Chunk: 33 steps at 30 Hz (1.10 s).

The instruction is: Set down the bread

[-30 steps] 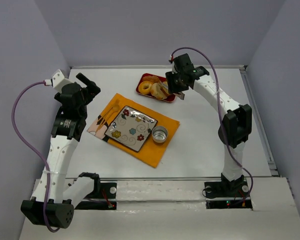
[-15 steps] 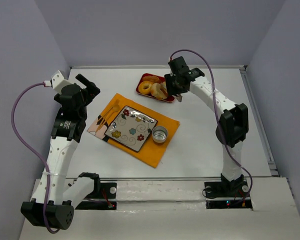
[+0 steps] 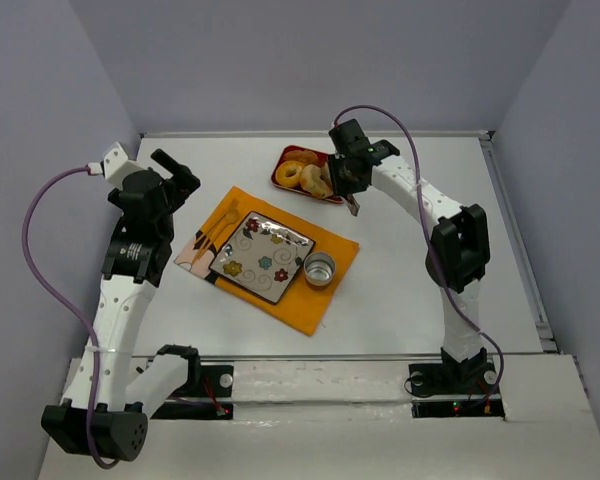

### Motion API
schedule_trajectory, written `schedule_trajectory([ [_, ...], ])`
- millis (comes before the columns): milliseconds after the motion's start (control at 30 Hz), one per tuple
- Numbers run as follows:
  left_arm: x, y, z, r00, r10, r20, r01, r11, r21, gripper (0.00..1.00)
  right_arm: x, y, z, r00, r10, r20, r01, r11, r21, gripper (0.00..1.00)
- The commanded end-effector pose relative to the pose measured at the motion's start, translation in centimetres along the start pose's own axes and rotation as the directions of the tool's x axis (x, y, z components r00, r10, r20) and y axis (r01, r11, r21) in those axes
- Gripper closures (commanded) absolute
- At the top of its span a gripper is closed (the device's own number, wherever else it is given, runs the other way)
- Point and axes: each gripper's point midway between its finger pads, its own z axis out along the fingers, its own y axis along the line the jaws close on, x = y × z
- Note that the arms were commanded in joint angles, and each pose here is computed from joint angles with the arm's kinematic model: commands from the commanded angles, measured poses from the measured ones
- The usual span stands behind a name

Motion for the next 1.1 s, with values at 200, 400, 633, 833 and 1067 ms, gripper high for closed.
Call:
schedule_trajectory([
  [200,-1.9,-0.3,-0.7,0.997,-0.029,0.070,0.028,0.999,0.017,0.01,-1.5,0.7,-2.1,0.999,-0.006,0.053,0.007,1.000,-0.016,0.93],
  [400,-2.0,-0.3,-0.7,0.997,-0.032,0.074,0.031,0.999,0.017,0.01,-6.1,0.5,-6.9,0.970,-0.028,0.241,0.040,0.998,-0.043,0.93],
  [633,-2.0,-0.5,-0.8,0.997,-0.036,0.072,0.035,0.999,0.024,0.01,-8.5,3.9,-14.3,0.866,-0.193,0.462,0.265,0.959,-0.097,0.93],
  [833,-2.2,-0.6,-0.9,0.996,-0.049,0.073,0.047,0.999,0.023,0.01,-3.6,11.2,-18.1,0.774,-0.346,0.530,0.553,0.777,-0.301,0.93],
  [1067,-2.1,-0.2,-0.7,0.996,-0.053,0.069,0.053,0.999,-0.001,0.01,6.1,17.5,-17.7,0.659,-0.559,0.504,0.750,0.541,-0.381,0.93],
])
